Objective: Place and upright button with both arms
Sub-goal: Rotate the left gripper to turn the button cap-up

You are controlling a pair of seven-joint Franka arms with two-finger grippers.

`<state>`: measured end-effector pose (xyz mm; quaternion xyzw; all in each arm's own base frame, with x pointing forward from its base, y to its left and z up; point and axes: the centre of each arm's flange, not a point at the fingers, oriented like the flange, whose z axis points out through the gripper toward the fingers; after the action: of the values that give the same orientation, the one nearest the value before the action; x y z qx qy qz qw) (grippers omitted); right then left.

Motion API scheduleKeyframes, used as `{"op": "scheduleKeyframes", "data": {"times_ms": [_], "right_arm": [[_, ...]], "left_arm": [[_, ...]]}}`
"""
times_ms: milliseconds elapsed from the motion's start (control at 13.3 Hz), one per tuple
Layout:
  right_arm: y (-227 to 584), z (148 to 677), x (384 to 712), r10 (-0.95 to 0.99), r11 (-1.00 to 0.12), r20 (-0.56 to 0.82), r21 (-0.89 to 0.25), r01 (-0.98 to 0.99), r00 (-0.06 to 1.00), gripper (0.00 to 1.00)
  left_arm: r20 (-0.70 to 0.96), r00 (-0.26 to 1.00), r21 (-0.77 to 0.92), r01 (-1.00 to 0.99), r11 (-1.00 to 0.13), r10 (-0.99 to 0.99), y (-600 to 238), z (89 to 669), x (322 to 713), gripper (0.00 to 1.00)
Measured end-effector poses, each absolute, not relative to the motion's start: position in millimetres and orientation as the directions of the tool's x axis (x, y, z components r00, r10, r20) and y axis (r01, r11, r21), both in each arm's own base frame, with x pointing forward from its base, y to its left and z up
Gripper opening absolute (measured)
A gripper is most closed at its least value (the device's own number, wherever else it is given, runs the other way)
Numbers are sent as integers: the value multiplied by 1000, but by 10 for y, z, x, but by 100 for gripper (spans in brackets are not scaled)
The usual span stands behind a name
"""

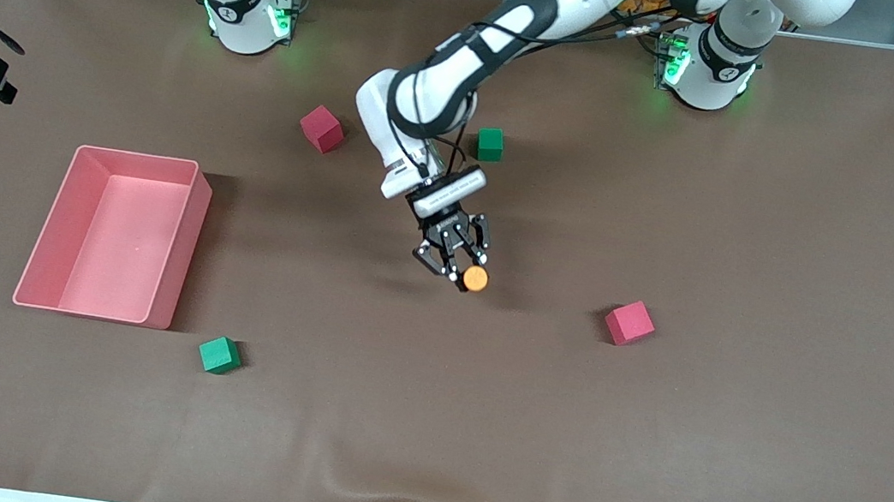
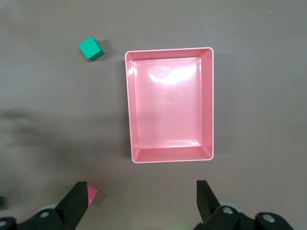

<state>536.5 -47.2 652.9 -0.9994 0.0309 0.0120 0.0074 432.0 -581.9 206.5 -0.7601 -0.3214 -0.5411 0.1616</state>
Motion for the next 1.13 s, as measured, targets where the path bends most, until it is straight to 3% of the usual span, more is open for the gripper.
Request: {"op": "scheduleKeyframes", "data": {"times_ms": [452,1129], "right_arm": [[-458,6526,5367,-59,-998,-25,-14,-59,998,100],[-449,6527,5368,-57,-998,-25,-14,-58,998,100]], "left_arm": [[960,218,-10,651,-759,175,-5757,1255,3993,40],[965,118,101,658,-746,234,-5681,881,3902,40]]}}
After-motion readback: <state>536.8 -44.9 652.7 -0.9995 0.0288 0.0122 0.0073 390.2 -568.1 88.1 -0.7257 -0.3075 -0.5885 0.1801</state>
